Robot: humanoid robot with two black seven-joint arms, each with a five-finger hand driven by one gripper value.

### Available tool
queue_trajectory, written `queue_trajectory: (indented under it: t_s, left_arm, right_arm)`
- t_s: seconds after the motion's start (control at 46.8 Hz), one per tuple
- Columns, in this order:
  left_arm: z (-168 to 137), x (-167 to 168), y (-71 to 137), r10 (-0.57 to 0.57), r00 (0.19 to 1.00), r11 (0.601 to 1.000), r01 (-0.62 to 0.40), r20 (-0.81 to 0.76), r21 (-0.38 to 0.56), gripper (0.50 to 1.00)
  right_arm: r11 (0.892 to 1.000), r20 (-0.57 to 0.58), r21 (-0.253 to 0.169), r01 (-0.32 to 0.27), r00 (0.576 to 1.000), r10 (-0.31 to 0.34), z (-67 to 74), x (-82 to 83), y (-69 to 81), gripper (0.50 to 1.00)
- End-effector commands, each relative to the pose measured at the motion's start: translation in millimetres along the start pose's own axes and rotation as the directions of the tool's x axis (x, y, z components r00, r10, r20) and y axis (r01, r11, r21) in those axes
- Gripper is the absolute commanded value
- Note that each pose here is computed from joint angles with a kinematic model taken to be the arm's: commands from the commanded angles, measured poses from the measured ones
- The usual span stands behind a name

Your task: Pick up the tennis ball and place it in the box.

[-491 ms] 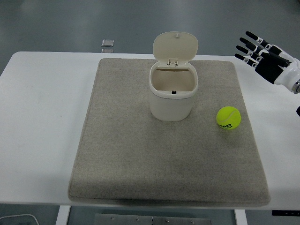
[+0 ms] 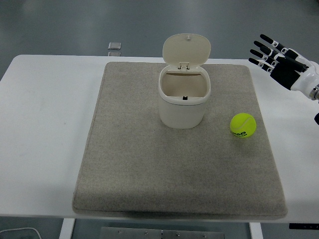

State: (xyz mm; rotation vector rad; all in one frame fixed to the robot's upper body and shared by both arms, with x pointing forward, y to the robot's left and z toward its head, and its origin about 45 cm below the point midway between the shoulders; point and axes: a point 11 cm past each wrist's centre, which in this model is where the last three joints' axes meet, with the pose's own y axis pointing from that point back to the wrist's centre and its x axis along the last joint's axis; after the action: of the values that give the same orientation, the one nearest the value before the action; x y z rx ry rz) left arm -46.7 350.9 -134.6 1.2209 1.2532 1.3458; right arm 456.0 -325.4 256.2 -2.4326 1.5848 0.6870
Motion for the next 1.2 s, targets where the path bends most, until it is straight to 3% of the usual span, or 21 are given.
queue_trajectory:
  t_s: [0.0, 0.855, 1.175]
  left_arm:
    - [1.1, -1.2, -0.1, -0.004, 1.000, 1.000, 0.004, 0.001, -0.003, 0.992]
    - [1.1, -0.7, -0.1, -0.002, 1.000, 1.000, 0.002, 0.000, -0.003, 0.992]
    - [1.0, -0.7, -0.1, -0.002, 1.000, 1.000, 0.002, 0.001, -0.003, 0.992]
  right_arm:
    - [1.000, -0.007, -0.001, -0.002, 1.000, 0.002, 0.3, 0.0, -0.2, 0.911]
    - [1.000, -0.011, 0.008, -0.022, 1.000, 0.022, 0.2, 6.2, -0.2, 0.911]
    - [1.000, -0.097, -0.007, -0.015, 0.995, 0.015, -8.6, 4.9, -1.2, 0.911]
